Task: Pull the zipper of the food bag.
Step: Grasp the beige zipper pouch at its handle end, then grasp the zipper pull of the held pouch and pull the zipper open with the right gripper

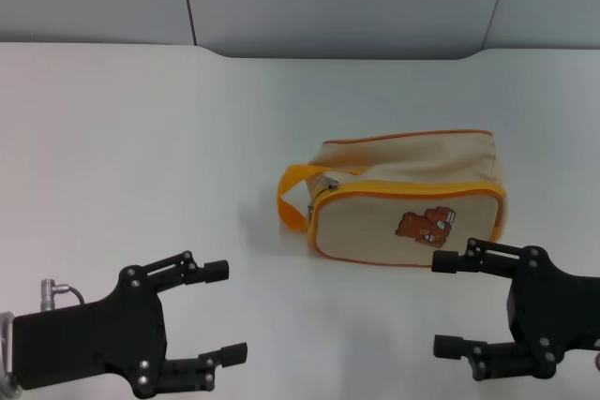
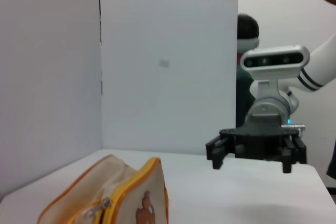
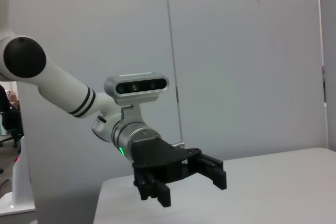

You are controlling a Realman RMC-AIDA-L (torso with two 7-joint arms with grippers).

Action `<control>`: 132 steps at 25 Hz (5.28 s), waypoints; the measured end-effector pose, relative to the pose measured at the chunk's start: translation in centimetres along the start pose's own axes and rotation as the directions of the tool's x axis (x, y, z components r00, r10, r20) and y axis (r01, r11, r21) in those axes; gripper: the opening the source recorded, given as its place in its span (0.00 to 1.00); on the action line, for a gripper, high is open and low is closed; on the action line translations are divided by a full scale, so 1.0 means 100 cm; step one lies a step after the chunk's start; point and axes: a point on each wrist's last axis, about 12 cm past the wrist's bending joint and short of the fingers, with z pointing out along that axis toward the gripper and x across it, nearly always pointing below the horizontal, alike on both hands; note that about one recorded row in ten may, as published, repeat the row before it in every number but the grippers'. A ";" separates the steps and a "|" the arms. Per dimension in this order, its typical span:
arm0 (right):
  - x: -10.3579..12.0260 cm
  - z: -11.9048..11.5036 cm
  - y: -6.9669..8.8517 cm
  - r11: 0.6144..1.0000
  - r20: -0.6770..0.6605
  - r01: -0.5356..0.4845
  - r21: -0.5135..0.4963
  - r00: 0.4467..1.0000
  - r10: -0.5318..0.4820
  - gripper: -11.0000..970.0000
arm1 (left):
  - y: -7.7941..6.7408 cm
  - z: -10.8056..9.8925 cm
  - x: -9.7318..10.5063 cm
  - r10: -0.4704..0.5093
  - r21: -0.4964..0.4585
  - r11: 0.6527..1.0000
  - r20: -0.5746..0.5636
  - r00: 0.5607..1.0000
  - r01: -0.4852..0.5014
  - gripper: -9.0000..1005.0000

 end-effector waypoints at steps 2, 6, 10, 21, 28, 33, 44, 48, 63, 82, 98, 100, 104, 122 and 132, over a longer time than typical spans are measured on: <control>0.000 0.002 -0.001 1.000 -0.004 0.002 0.004 1.000 -0.002 0.86 | -0.001 0.000 0.002 -0.004 0.003 1.000 -0.008 1.000 0.004 0.83; -0.001 0.005 -0.003 1.000 -0.002 0.005 0.000 1.000 -0.005 0.86 | -0.004 -0.001 0.003 -0.013 -0.006 1.000 -0.004 1.000 0.013 0.82; 0.000 0.007 -0.003 1.000 -0.003 0.001 0.004 1.000 -0.001 0.86 | -0.005 -0.002 0.003 -0.012 -0.005 1.000 -0.001 1.000 0.012 0.82; 0.004 -0.062 0.019 0.935 0.159 -0.024 0.354 0.987 -0.035 0.86 | 0.027 0.070 0.018 -0.022 -0.147 0.989 -0.013 1.000 0.020 0.80; 0.010 -0.089 0.039 0.882 0.195 -0.054 0.468 0.980 -0.044 0.86 | 0.040 0.114 0.023 -0.033 -0.194 0.981 -0.091 0.995 0.015 0.80; 0.012 -0.089 0.042 0.873 0.197 -0.052 0.484 0.979 -0.051 0.86 | 0.042 0.125 0.022 -0.023 -0.279 0.960 -0.068 0.997 0.003 0.79; 0.011 -0.087 0.040 0.880 0.201 -0.047 0.472 0.978 -0.056 0.86 | 0.047 0.126 0.020 -0.056 -0.343 0.938 -0.025 0.998 0.044 0.40; 0.011 -0.087 0.040 0.881 0.201 -0.047 0.470 0.978 -0.055 0.86 | 0.041 0.137 0.020 -0.057 -0.284 0.958 -0.056 0.997 0.039 0.35; 0.011 -0.087 0.040 0.880 0.206 -0.051 0.471 0.977 -0.054 0.86 | 0.046 0.153 0.017 -0.022 -0.274 0.962 -0.115 0.993 -0.011 0.29; 0.010 -0.067 0.031 0.737 0.265 0.075 0.672 0.905 -0.334 0.86 | 0.058 0.134 -0.007 0.137 -0.231 0.964 0.023 0.990 -0.128 0.12; 0.021 0.063 0.000 0.283 -0.270 0.602 0.747 0.663 -0.698 0.85 | 0.073 0.106 -0.032 0.248 -0.199 0.954 0.108 0.963 -0.224 0.10; 0.022 0.073 -0.006 0.260 -0.330 0.657 0.708 0.633 -0.701 0.84 | 0.073 0.106 -0.032 0.252 -0.196 0.954 0.106 0.962 -0.228 0.10; 0.026 0.086 -0.010 0.268 -0.383 0.717 0.644 0.605 -0.698 0.83 | 0.073 0.106 -0.033 0.254 -0.190 0.954 0.107 0.961 -0.231 0.10; 0.022 0.091 0.009 0.286 -0.294 0.634 0.719 0.650 -0.701 0.76 | 0.074 0.110 -0.033 0.255 -0.191 0.954 0.100 0.962 -0.233 0.10; 0.028 0.101 0.016 0.329 -0.300 0.638 0.696 0.675 -0.675 0.72 | 0.075 0.112 -0.035 0.257 -0.187 0.954 0.102 0.961 -0.236 0.09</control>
